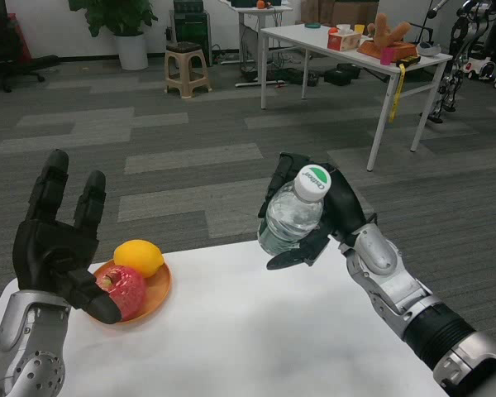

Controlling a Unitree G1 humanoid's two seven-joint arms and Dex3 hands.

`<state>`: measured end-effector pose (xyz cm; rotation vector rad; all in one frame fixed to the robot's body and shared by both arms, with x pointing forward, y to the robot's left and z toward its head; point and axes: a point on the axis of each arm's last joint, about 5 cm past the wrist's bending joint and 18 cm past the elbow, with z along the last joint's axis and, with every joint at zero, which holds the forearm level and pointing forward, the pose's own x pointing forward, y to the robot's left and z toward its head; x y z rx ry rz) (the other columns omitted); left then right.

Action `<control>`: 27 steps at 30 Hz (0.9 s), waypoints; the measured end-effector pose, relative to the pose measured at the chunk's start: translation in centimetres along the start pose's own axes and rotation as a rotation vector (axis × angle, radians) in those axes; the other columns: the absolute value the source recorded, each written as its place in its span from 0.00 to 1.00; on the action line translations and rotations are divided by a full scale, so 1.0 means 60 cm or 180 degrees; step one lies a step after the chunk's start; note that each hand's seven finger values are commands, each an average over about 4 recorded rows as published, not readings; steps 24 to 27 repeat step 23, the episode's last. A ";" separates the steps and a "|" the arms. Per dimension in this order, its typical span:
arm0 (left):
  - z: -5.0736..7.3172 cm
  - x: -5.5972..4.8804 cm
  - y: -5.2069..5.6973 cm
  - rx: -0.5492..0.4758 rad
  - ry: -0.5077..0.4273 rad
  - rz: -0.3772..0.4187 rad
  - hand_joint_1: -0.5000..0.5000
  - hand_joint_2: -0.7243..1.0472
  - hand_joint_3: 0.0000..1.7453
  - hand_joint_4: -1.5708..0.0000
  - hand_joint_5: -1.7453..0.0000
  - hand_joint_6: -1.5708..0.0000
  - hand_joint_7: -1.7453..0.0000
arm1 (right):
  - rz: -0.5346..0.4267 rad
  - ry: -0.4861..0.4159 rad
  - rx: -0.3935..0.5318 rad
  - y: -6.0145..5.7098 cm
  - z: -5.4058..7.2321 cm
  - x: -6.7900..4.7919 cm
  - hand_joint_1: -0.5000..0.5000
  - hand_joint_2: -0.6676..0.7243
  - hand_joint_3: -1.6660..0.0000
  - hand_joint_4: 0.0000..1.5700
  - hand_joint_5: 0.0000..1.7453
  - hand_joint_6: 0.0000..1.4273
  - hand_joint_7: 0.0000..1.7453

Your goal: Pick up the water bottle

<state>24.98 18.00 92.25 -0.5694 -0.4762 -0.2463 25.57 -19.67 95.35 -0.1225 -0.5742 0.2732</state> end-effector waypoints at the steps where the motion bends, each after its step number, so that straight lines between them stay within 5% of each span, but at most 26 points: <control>1: 0.000 0.000 0.000 0.0000 0.0000 0.0000 0.00 0.00 0.00 1.00 1.00 1.00 1.00 | 0.0000 0.0000 0.0000 0.000 0.000 0.000 0.88 0.27 0.57 0.87 0.67 0.72 0.80; 27: 0.000 0.000 0.000 0.0000 0.0000 0.0000 0.01 0.00 0.05 1.00 1.00 1.00 1.00 | 0.0000 0.0000 0.0001 0.000 0.000 0.000 0.88 0.27 0.57 0.87 0.67 0.72 0.80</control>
